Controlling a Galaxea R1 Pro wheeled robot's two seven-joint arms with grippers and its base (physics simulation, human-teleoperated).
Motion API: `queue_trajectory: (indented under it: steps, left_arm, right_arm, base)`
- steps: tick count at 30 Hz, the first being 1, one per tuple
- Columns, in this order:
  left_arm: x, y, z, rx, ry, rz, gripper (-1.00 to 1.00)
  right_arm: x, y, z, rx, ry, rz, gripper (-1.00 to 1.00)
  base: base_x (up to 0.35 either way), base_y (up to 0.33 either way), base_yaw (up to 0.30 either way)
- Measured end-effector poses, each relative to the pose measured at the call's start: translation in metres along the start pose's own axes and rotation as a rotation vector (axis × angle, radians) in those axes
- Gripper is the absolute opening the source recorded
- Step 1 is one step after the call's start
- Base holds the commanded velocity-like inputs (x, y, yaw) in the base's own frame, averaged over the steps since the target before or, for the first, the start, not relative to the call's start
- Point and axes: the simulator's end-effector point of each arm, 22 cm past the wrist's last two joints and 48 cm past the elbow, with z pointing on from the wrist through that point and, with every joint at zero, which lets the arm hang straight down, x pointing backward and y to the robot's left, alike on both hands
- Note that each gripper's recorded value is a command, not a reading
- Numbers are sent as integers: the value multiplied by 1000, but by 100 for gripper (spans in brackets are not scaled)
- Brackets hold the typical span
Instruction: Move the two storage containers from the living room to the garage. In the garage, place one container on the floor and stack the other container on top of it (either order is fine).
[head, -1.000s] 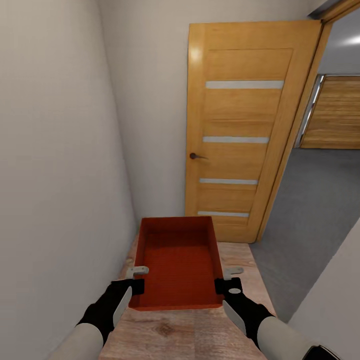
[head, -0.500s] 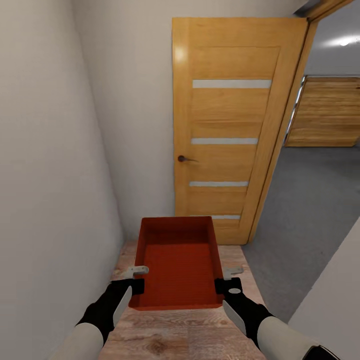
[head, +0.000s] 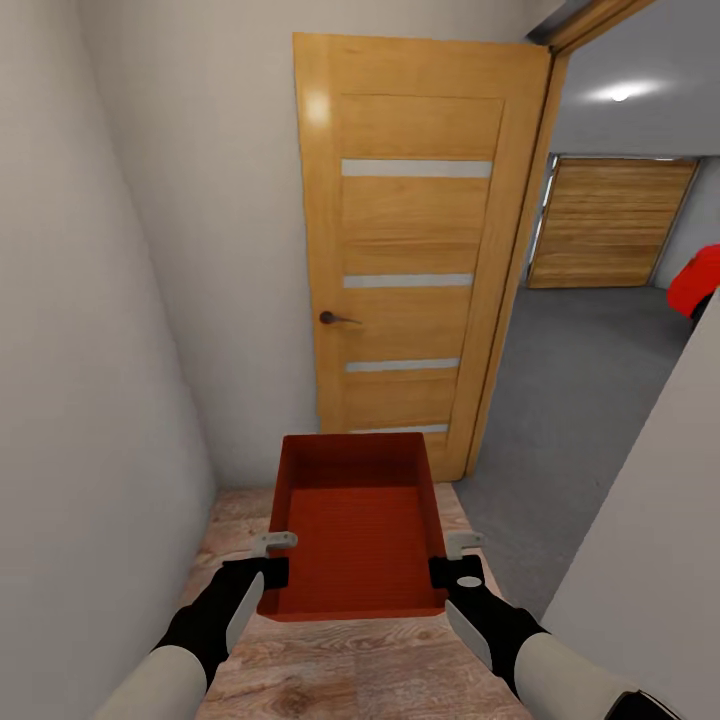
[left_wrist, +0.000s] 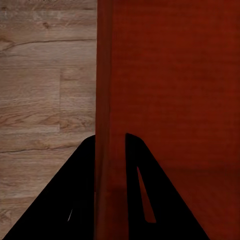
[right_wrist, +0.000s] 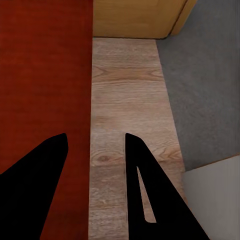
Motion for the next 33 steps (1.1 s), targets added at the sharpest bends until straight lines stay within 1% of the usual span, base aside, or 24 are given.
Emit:
queue_trajectory:
  steps: [28,33]
  left_arm:
    - [0,0,0,-1,1,1,-100]
    - [1,1,0,1,1,0,-100]
  right_arm:
    - [0,0,0,-1,1,1,-100]
    - [0,1,-1,0,1,-1,-100]
  base:
    - [0,0,-2]
    - [187,45,0]
